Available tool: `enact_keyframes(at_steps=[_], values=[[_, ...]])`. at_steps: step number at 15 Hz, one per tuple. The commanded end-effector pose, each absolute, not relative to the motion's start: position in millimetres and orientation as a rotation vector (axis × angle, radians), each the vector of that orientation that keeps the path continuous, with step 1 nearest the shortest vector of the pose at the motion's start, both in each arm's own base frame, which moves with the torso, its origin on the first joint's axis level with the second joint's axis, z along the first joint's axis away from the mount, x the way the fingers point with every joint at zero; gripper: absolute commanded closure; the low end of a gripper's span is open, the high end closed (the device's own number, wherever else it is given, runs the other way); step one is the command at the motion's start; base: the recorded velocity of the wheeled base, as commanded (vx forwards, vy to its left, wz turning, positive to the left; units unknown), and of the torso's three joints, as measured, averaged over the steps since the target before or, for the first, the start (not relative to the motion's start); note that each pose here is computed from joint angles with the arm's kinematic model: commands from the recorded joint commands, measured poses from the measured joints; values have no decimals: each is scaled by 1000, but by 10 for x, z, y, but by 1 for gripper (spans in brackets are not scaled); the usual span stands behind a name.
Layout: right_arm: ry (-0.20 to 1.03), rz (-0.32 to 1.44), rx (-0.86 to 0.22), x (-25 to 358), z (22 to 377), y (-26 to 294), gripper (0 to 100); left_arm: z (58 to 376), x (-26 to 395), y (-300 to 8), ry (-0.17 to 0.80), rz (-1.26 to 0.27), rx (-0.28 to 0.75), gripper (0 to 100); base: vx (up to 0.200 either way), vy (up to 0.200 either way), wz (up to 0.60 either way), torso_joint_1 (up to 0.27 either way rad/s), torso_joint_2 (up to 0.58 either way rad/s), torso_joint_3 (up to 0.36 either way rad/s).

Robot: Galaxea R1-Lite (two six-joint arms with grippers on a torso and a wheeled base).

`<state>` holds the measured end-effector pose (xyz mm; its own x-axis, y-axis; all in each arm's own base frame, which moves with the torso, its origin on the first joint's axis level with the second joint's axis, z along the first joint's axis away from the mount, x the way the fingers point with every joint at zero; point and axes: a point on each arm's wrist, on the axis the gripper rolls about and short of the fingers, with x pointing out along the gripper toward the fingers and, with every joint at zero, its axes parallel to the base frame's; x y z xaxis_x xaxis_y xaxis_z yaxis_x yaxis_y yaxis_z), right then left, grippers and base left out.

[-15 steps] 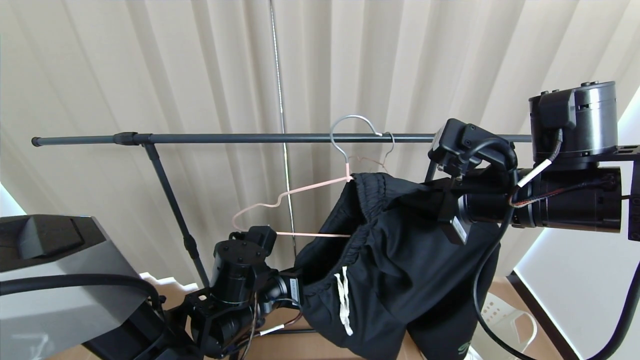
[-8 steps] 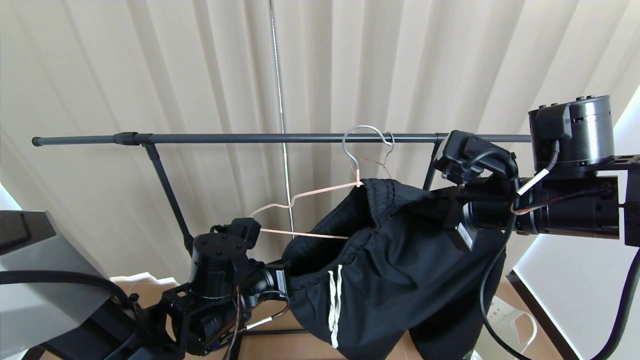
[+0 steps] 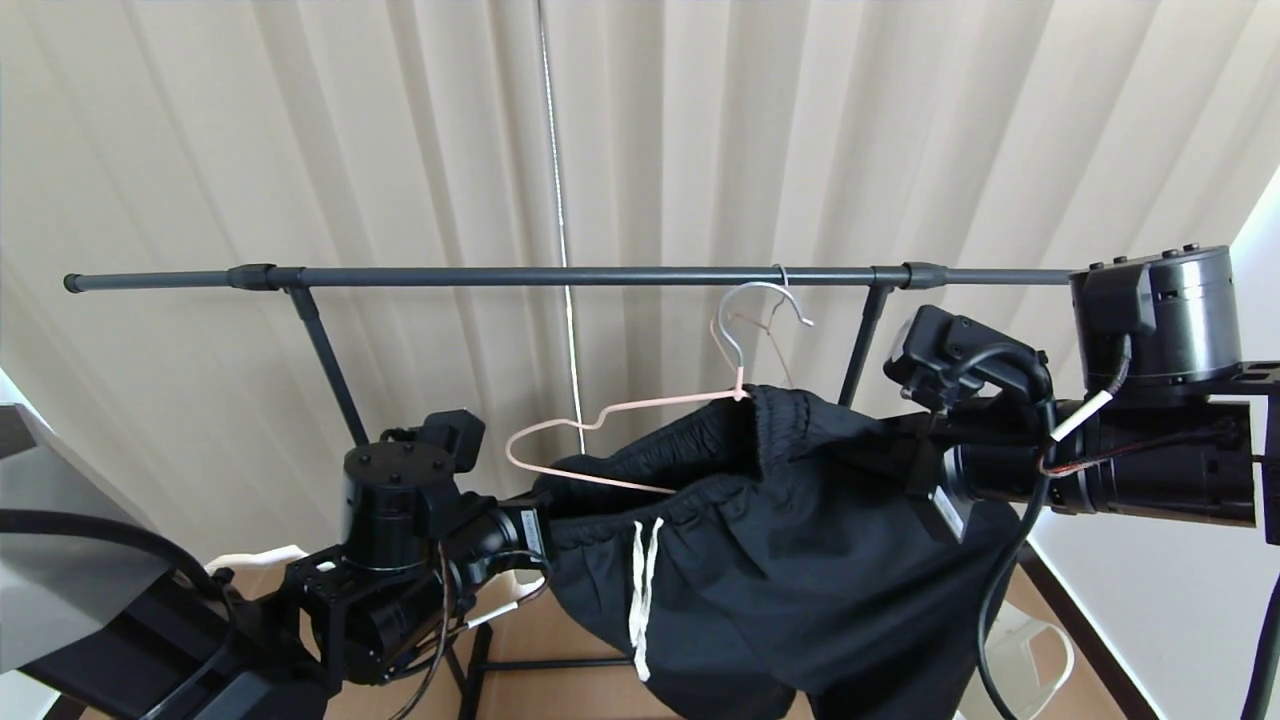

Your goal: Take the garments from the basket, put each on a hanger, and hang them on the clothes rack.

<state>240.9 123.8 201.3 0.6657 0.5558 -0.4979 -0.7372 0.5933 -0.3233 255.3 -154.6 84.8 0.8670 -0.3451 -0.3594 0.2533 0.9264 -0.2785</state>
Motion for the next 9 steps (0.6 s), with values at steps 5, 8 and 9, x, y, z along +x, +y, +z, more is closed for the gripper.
enact_keyframes(at_steps=[5, 8, 9], values=[[343, 729, -456, 2278, 1710, 1125, 100, 958, 2518, -1461, 364, -282, -166, 100, 0, 0, 0, 0, 0, 0], [349, 708, -447, 2292, 1709, 1075, 100, 964, 2530, -1451, 360, -274, -164, 100, 0, 0, 0, 0, 0, 0], [349, 708, -446, 2292, 1709, 1075, 100, 963, 2554, -1419, 357, -264, -156, 100, 0, 0, 0, 0, 0, 0]])
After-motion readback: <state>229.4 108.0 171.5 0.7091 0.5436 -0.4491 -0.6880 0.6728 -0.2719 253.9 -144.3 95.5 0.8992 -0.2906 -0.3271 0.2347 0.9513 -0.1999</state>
